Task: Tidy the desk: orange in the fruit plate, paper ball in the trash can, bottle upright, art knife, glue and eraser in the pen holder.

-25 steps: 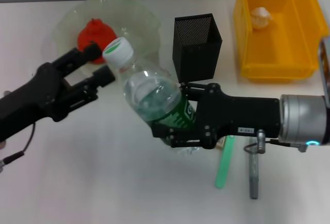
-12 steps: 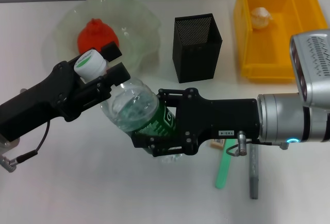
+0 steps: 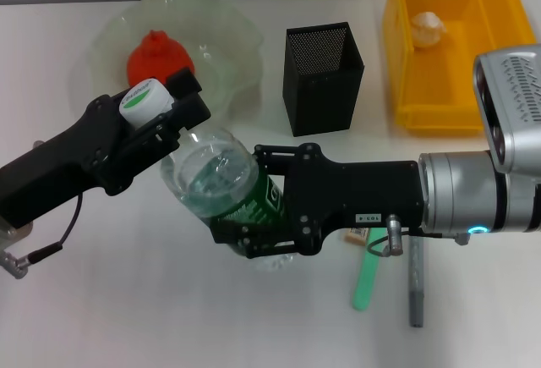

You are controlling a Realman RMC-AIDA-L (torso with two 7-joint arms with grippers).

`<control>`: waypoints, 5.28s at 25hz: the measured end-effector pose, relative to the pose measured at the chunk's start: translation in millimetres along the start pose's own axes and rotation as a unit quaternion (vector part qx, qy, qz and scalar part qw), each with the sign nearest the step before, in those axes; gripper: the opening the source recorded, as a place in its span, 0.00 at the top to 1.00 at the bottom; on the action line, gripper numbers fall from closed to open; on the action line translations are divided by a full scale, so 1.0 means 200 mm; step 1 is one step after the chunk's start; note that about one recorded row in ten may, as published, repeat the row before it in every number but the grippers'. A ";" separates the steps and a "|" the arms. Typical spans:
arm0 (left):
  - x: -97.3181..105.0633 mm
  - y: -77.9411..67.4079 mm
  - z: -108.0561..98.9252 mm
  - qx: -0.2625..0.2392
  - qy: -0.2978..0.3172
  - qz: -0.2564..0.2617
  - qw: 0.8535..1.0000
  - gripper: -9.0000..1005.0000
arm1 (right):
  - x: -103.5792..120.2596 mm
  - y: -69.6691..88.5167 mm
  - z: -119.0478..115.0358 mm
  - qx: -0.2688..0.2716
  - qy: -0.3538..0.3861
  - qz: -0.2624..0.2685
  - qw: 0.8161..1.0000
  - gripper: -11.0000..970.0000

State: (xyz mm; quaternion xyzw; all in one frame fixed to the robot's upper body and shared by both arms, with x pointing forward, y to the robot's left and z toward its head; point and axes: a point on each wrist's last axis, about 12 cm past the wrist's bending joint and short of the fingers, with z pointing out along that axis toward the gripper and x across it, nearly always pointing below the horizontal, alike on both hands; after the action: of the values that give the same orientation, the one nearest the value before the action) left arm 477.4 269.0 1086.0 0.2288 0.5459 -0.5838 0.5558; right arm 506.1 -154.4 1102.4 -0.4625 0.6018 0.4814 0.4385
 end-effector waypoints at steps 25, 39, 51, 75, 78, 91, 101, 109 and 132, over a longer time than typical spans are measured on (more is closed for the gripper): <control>-0.07 0.03 -0.02 0.002 0.033 0.055 0.998 0.52 | 0.03 0.00 -0.09 0.004 -0.017 0.030 0.999 0.14; -0.09 0.13 -0.20 -0.139 0.079 0.223 0.962 0.50 | 0.16 -0.02 -0.36 0.096 -0.069 0.086 0.989 0.14; -0.10 0.27 -0.24 -0.277 0.075 0.236 0.929 0.48 | 0.22 -0.03 -0.34 0.091 -0.060 0.104 0.988 0.15; -0.17 0.22 -0.37 -0.326 0.026 0.286 0.901 0.23 | 0.21 -0.03 -0.39 0.102 -0.063 0.105 0.987 0.15; -0.19 0.14 -0.48 -0.340 0.006 0.289 0.895 0.22 | 0.19 -0.04 -0.42 0.105 -0.082 0.099 0.986 0.15; 0.07 -0.08 -0.42 -0.163 0.116 0.270 0.942 0.22 | -0.37 -0.10 -0.53 0.195 0.157 0.150 0.956 0.16; 0.13 0.05 -0.23 -0.115 0.156 0.245 0.950 0.22 | -0.33 -0.11 -0.15 0.287 0.417 0.227 0.832 0.22; 0.13 0.09 -0.17 -0.106 0.171 0.246 0.948 0.22 | -0.25 -0.16 -0.09 0.311 0.432 0.238 0.813 0.22; 0.13 0.10 -0.18 -0.113 0.176 0.244 0.947 0.22 | -0.16 -0.17 0.07 0.287 0.479 0.207 0.803 0.27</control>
State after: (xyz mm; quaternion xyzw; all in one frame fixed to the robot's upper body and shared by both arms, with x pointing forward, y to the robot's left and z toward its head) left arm 476.1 293.9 1044.5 0.3905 0.6247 -0.3152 0.5982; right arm 545.8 -140.2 1126.0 -0.3516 0.9275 0.0832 0.0963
